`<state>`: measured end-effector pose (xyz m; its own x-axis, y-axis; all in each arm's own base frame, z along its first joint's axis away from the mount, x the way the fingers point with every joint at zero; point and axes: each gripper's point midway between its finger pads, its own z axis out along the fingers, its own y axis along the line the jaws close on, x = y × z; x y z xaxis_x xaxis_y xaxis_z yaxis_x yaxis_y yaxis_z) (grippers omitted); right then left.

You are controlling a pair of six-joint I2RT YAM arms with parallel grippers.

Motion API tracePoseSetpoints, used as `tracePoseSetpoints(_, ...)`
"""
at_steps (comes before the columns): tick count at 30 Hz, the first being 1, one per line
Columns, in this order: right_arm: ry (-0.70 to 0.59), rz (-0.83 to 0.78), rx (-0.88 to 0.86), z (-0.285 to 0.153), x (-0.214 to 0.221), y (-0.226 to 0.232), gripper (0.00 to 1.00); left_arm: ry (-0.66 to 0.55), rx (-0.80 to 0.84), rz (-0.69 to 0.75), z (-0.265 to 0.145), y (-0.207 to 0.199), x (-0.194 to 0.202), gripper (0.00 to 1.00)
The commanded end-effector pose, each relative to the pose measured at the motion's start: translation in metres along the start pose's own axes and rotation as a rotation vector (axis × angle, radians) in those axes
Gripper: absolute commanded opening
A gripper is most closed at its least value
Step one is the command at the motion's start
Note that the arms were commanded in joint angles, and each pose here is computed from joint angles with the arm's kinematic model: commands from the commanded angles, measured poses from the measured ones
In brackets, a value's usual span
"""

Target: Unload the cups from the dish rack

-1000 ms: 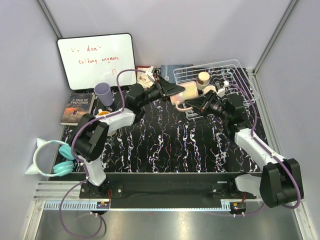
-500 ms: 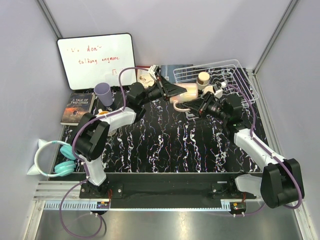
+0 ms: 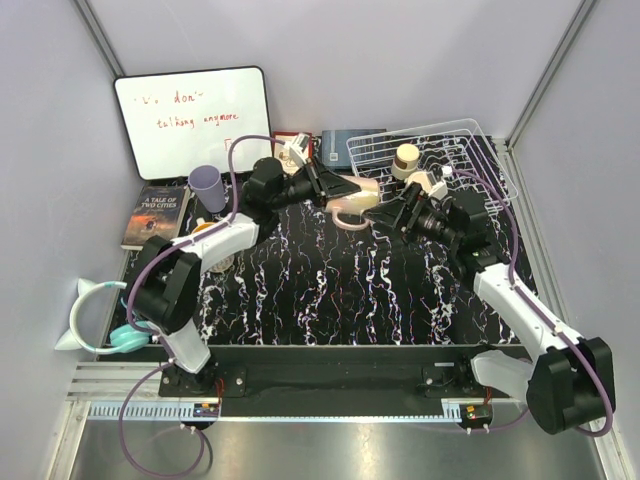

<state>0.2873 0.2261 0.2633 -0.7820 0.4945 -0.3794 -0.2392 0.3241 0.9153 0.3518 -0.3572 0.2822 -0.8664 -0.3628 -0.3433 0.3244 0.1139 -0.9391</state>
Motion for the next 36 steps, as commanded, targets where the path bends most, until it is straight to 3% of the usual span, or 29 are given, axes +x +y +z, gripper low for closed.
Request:
tracePoseSetpoints(1, -0.045, -0.095, -0.009, -0.006, -0.013, 0.021, 0.87, -0.109, 0.112, 0.131, -0.025, -0.056, -0.032, 0.0)
tracePoseSetpoints(4, -0.095, -0.136, 0.154, -0.015, -0.023, 0.001, 0.87, -0.13, 0.061, 0.155, -0.038, -0.058, -0.037, 0.0)
tracePoseSetpoints(5, -0.111, -0.153, 0.201, -0.019, -0.026, -0.004, 0.86, -0.128, -0.04, 0.173, -0.041, -0.04, -0.036, 0.0)
tracePoseSetpoints(7, -0.15, -0.2, 0.358, -0.031, -0.036, -0.024, 0.85, -0.146, -0.131, 0.253, -0.052, -0.05, -0.041, 0.0)
tracePoseSetpoints(10, -0.158, -0.248, 0.543, -0.045, -0.045, -0.052, 0.83, -0.139, -0.365, 0.4, -0.078, -0.033, -0.04, 0.0)
tracePoseSetpoints(12, -0.148, -0.258, 0.632, -0.05, -0.046, -0.07, 0.83, -0.149, -0.543, 0.402, -0.104, -0.013, -0.037, 0.0)
tracePoseSetpoints(20, -0.126, -0.239, 0.716, -0.042, -0.051, -0.095, 0.79, -0.094, -1.205, 0.45, -0.219, 0.071, -0.001, 0.0)
tracePoseSetpoints(24, -0.114, -0.245, 0.725, -0.039, -0.051, -0.1, 0.78, -0.031, -1.31, 0.408, -0.25, 0.093, 0.033, 0.0)
tracePoseSetpoints(36, -0.095, -0.248, 0.742, -0.044, -0.04, -0.114, 0.78, -0.15, -1.441, 0.206, -0.296, 0.129, 0.072, 0.0)
